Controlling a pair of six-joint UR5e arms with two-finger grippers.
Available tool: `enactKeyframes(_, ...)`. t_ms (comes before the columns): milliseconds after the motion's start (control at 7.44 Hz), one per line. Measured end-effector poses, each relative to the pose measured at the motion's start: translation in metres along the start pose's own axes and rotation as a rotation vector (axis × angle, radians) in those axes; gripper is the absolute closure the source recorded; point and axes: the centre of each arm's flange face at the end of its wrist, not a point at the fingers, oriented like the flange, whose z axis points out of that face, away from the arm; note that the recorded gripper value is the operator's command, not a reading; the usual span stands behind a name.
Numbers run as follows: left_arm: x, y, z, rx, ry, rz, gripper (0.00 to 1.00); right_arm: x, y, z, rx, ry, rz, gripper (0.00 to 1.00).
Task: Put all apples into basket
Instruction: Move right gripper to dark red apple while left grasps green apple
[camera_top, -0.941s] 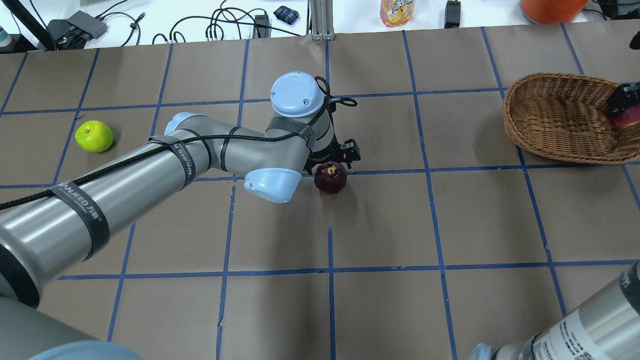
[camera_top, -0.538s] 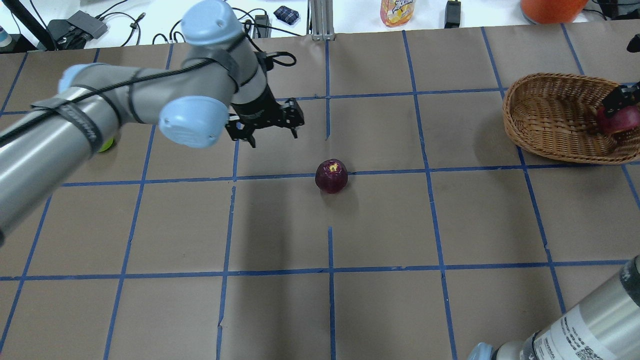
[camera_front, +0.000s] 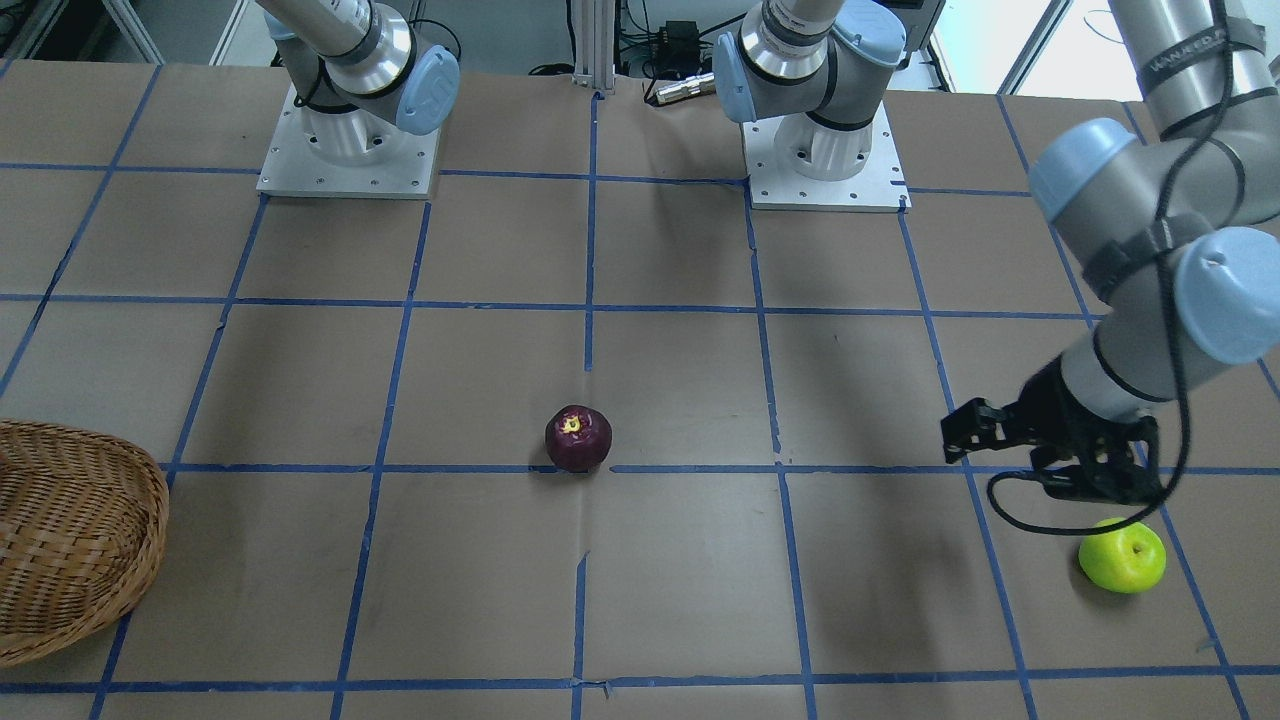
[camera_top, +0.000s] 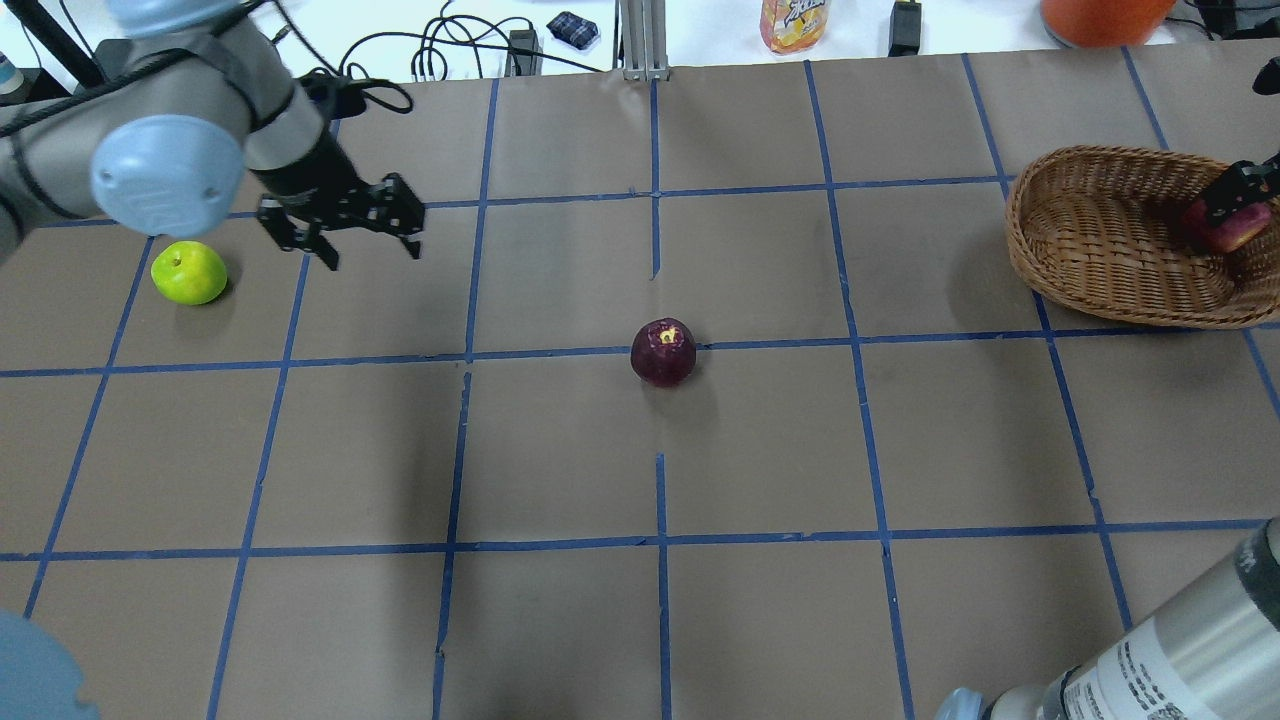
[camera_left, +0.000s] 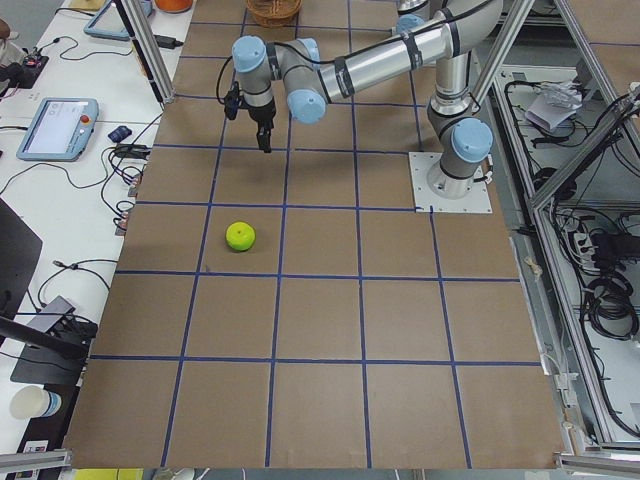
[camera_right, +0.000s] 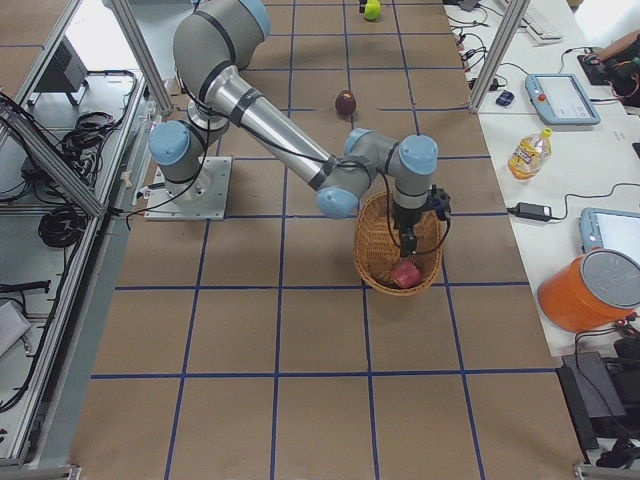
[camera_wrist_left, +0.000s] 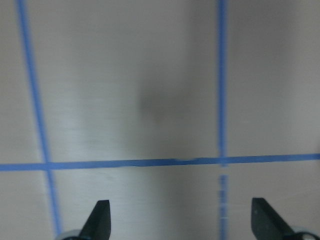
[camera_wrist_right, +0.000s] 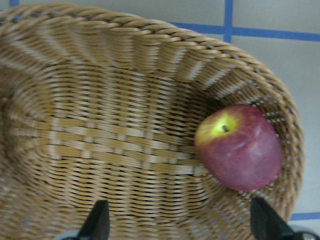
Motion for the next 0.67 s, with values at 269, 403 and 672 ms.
enactKeyframes(269, -0.087, 0.003, 0.041, 0.014, -0.016, 0.048, 0.00, -0.116, -0.006, -0.057, -0.018, -0.032, 0.115, 0.00)
enactKeyframes(403, -0.110, 0.004, 0.058, 0.021, -0.024, 0.055, 0.00, -0.190, -0.008, -0.072, -0.025, -0.057, 0.154, 0.00)
enactKeyframes(672, -0.129, -0.001, 0.069, 0.044, -0.049, 0.081, 0.00, -0.338, 0.006, -0.086, -0.047, -0.094, 0.162, 0.00)
